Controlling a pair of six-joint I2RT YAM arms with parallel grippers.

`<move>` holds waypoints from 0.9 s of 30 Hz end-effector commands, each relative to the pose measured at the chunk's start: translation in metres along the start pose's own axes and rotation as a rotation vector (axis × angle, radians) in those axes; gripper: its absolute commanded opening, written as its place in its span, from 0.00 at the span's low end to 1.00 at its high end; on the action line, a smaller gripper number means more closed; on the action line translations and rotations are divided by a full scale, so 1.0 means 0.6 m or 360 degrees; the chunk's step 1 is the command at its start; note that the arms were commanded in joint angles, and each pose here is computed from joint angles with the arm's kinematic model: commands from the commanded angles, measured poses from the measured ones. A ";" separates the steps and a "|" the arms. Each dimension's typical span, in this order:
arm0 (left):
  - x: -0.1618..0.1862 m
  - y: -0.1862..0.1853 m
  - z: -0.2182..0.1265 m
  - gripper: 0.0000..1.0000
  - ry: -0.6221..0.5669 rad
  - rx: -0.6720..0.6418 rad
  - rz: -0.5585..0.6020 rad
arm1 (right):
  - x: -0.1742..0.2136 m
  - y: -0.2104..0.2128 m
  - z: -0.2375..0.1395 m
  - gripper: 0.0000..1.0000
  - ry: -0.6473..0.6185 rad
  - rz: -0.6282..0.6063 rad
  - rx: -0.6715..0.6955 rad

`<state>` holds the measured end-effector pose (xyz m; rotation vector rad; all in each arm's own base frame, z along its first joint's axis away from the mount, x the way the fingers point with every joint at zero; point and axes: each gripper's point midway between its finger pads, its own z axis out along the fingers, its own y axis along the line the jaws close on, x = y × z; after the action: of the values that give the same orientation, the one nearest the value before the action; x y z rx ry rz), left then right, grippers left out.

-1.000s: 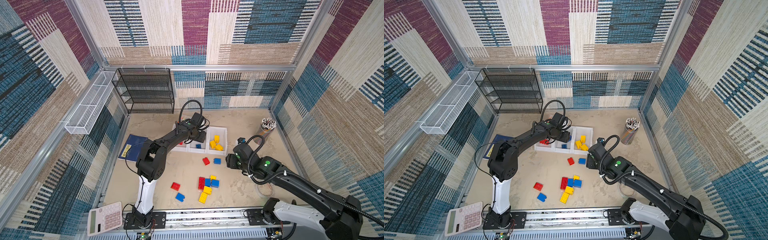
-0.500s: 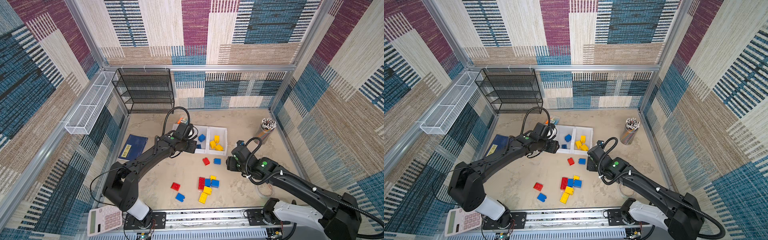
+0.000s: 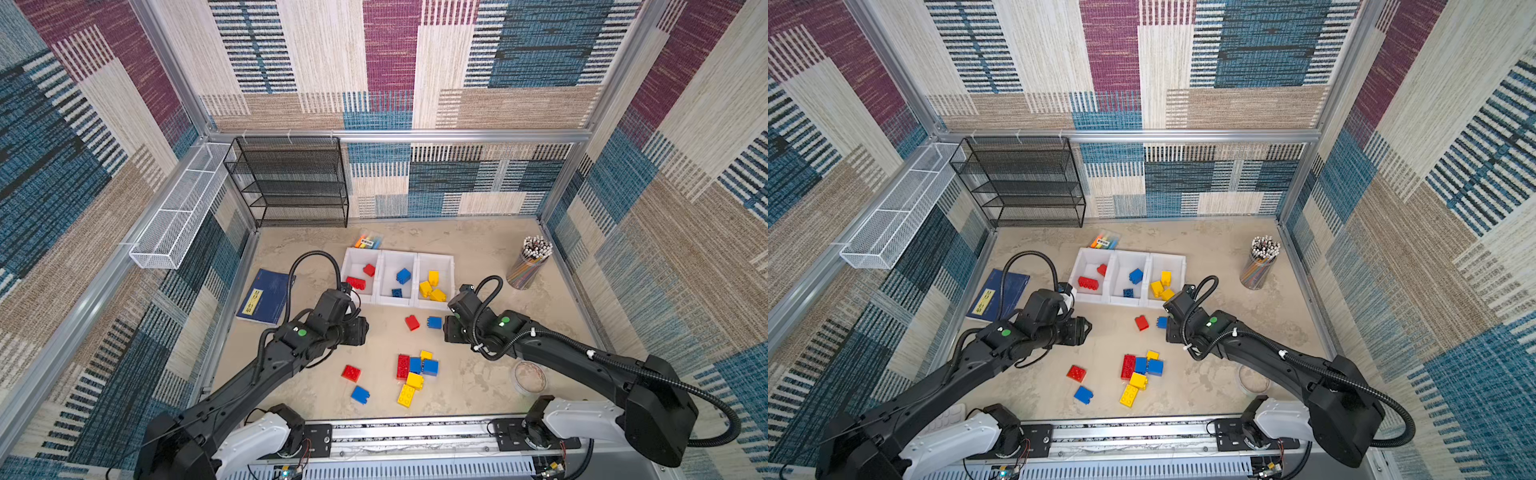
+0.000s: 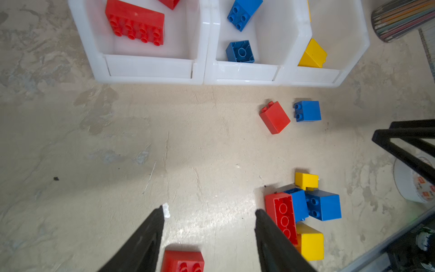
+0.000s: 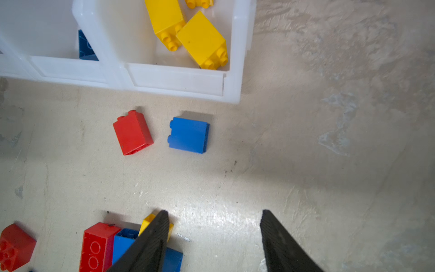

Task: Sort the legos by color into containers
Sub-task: 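Withdraw the left gripper toward the robot while the right gripper moves over the pile, then lower the right gripper onto a tall red brick and grasp it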

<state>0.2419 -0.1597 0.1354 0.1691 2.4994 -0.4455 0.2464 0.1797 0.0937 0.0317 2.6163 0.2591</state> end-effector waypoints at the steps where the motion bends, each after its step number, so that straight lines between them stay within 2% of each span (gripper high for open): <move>1: 0.021 0.023 -0.010 0.65 0.0011 -0.0075 -0.0089 | -0.008 0.023 -0.003 0.65 -0.0026 -0.0003 -0.0073; 9: 0.056 0.055 -0.028 0.65 0.0016 -0.0166 -0.0171 | 0.016 0.093 -0.012 0.64 0.0023 -0.0112 -0.0174; 19: 0.076 0.076 -0.049 0.66 -0.0018 -0.0216 -0.0223 | 0.094 0.205 0.007 0.61 0.0185 -0.0314 -0.0289; 27: 0.083 0.076 -0.051 0.66 -0.0038 -0.0186 -0.0253 | 0.152 0.241 0.034 0.58 0.0321 -0.0395 -0.0293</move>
<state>0.1960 -0.1085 0.1206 -0.0411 2.5090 -0.3697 0.1768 0.3215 0.0604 -0.4148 2.7357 0.3899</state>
